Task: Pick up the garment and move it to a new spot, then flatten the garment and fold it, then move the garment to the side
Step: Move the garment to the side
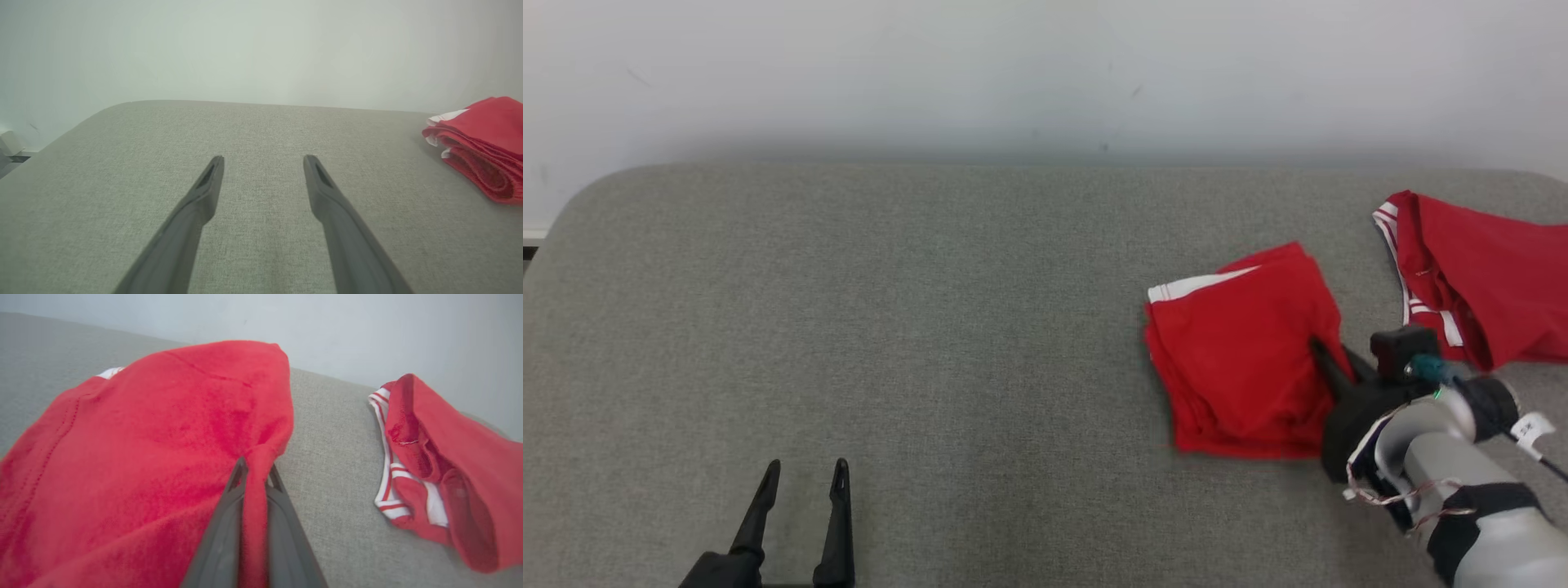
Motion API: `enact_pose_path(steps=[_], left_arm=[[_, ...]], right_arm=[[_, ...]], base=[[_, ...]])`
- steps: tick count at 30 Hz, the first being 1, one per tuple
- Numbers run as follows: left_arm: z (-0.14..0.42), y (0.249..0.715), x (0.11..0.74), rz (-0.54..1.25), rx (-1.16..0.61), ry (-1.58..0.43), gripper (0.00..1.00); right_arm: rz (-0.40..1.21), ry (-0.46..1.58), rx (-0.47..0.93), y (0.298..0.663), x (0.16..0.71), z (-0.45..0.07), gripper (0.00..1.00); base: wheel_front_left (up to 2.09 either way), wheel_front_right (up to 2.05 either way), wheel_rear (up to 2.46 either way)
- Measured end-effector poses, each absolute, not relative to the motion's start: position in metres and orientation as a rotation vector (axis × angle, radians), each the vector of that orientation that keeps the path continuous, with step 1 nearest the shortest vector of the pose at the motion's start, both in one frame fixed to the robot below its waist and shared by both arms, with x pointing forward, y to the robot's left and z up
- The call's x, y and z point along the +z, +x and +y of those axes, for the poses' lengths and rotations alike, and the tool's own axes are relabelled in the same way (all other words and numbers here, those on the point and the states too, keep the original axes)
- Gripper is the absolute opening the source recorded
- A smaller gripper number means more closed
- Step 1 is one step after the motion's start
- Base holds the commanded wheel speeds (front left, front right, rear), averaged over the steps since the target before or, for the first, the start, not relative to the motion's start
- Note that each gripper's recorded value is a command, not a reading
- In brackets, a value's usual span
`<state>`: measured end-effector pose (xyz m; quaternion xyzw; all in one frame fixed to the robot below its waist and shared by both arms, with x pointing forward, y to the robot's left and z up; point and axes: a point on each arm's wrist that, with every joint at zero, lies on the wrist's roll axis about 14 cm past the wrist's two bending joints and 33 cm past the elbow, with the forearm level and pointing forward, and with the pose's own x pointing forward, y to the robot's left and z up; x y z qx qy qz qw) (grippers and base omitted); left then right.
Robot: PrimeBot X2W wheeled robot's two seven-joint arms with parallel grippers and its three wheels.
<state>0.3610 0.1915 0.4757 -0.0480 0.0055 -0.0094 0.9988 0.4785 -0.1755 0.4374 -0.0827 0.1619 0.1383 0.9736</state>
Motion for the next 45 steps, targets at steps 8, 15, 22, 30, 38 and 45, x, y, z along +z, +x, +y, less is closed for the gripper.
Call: enact_pose_path(steps=[8,15,22,30,38,45], left_arm=[[0.174,0.393,0.479,-0.005,-0.073,-0.106,1.00],[0.158,0.420,0.481,-0.026,-0.123,-0.101,1.00],[0.146,0.446,0.474,-0.034,-0.160,-0.097,1.00],[0.129,0.460,0.460,-0.019,-0.206,-0.110,1.00],[0.119,0.472,0.450,-0.012,-0.238,-0.114,1.00],[0.117,0.477,0.445,-0.008,-0.248,-0.113,1.00]], right_arm=[[0.331,-0.420,0.265,0.515,0.465,-0.233,0.00],[0.368,-0.568,0.226,0.542,0.479,-0.281,0.00],[0.408,-0.652,0.182,0.568,0.485,-0.319,0.00],[0.480,-0.707,0.106,0.562,0.482,-0.370,0.00],[0.520,-0.723,0.040,0.559,0.483,-0.401,0.00],[0.533,-0.762,0.026,0.565,0.483,-0.410,0.00]], base=[[0.00,0.00,0.00],[0.00,0.00,0.00],[0.00,0.00,0.00],[0.00,0.00,0.00],[0.00,0.00,0.00],[0.00,0.00,0.00]])
